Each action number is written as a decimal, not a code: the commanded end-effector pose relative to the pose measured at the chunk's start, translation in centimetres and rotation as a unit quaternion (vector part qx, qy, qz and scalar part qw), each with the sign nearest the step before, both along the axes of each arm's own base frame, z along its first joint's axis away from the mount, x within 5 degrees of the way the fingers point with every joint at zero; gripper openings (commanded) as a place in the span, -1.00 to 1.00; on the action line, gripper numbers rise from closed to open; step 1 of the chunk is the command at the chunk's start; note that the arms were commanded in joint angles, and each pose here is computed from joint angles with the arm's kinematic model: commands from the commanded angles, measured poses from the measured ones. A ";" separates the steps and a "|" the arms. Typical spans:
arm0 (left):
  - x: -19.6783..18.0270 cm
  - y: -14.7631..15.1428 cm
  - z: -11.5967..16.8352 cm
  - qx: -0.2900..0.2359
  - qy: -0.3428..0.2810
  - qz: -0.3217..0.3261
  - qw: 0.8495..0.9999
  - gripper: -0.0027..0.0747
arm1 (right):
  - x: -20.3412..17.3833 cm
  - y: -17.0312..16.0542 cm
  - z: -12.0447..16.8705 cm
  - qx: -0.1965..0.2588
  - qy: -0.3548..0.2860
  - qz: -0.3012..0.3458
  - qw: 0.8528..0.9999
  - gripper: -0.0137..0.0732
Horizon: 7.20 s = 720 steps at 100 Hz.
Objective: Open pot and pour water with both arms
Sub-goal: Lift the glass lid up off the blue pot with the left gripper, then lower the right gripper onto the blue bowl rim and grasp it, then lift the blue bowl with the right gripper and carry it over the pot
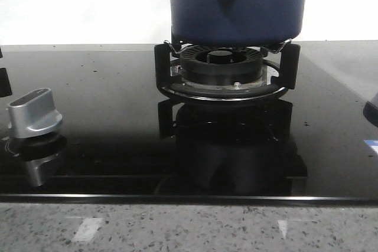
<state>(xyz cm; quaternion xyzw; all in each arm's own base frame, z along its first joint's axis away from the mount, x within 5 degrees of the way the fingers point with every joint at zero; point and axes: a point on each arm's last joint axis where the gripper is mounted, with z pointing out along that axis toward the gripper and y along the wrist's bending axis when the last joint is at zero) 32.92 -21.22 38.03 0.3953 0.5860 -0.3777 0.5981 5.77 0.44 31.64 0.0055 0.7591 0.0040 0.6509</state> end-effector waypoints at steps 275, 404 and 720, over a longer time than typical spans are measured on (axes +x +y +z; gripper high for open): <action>-0.9 8.6 4.8 0.000 0.015 0.027 1.000 -0.10 | 21.7 -12.2 2.0 0.265 0.474 -0.205 0.814 -0.18; -0.3 8.9 4.8 -0.001 0.014 0.063 0.998 -0.10 | 22.8 -9.7 13.7 0.276 0.333 -0.115 0.894 -0.83; 1.1 12.6 4.9 -0.010 0.015 0.138 0.990 -0.10 | 29.1 8.6 15.5 -0.082 0.156 0.050 0.983 -0.83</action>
